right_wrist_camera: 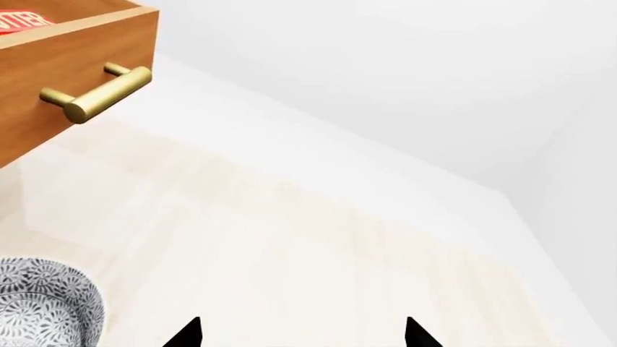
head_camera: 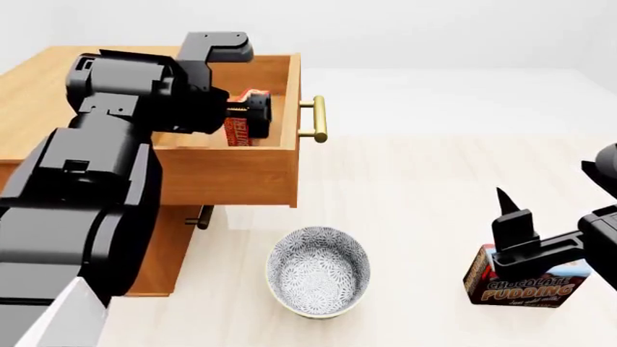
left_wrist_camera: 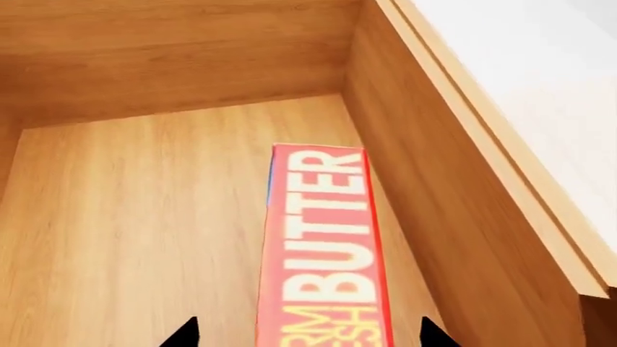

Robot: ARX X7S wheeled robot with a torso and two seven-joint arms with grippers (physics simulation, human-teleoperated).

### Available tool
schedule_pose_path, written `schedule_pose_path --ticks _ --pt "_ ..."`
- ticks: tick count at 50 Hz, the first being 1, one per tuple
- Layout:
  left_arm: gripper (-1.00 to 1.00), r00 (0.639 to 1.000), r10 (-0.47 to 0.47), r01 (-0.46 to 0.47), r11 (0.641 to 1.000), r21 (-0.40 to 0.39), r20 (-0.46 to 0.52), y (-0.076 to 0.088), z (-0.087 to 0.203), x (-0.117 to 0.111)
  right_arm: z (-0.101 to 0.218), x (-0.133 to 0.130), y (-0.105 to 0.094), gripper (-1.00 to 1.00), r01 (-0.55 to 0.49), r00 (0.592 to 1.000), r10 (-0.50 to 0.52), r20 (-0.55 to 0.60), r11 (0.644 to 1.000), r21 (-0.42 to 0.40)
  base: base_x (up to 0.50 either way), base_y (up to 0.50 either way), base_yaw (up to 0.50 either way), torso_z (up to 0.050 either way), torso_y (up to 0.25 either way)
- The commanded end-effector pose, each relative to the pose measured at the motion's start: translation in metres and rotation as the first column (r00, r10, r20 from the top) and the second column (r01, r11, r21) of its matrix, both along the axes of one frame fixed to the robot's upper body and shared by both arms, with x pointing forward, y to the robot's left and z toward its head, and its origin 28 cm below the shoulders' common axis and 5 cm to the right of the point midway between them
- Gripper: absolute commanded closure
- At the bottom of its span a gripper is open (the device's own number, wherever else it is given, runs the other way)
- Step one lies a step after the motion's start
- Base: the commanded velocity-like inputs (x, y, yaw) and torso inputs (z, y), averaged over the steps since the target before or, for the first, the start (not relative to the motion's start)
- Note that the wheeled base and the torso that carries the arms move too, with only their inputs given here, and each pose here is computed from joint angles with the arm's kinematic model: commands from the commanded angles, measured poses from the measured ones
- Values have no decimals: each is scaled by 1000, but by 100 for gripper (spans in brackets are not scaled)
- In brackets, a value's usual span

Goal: Put the butter at the back in the top drawer of the cabinet and close it.

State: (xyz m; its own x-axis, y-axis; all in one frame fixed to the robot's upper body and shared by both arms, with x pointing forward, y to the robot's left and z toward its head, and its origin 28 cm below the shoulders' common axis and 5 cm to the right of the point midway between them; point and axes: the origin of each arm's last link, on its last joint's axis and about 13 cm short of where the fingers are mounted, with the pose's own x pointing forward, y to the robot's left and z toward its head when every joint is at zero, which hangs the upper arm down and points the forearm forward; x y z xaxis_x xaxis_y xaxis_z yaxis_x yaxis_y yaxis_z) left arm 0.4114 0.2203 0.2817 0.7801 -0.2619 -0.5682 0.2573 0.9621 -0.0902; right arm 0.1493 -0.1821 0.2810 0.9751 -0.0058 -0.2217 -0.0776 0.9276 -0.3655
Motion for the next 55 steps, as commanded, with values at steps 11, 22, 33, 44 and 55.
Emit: schedule_pose_path --ticks 11,22,33,44,55 --pt "-100 998 41 -41 999 -7 50 2 26 -2 2 -3 0 -100 2 1000 -2 4 1000 -1 0 0 0 0 0" --pt "-100 996 43 -40 999 -33 83 -1 56 -8 2 -4 1 -100 1 1000 -1 6 1000 -7 0 0 0 0 0" --pt "-100 989 14 -9 999 -36 149 -11 87 -34 3 -6 1 -100 5 1000 -5 11 1000 -11 0 0 0 0 0" --pt "-100 984 -32 34 999 -7 175 -33 103 -60 3 -7 1 -100 5 1000 -5 12 1000 -13 0 0 0 0 0" --pt "-100 980 -72 61 996 68 187 -66 107 -83 1 -10 -1 -100 14 1000 -14 9 1000 -12 0 0 0 0 0"
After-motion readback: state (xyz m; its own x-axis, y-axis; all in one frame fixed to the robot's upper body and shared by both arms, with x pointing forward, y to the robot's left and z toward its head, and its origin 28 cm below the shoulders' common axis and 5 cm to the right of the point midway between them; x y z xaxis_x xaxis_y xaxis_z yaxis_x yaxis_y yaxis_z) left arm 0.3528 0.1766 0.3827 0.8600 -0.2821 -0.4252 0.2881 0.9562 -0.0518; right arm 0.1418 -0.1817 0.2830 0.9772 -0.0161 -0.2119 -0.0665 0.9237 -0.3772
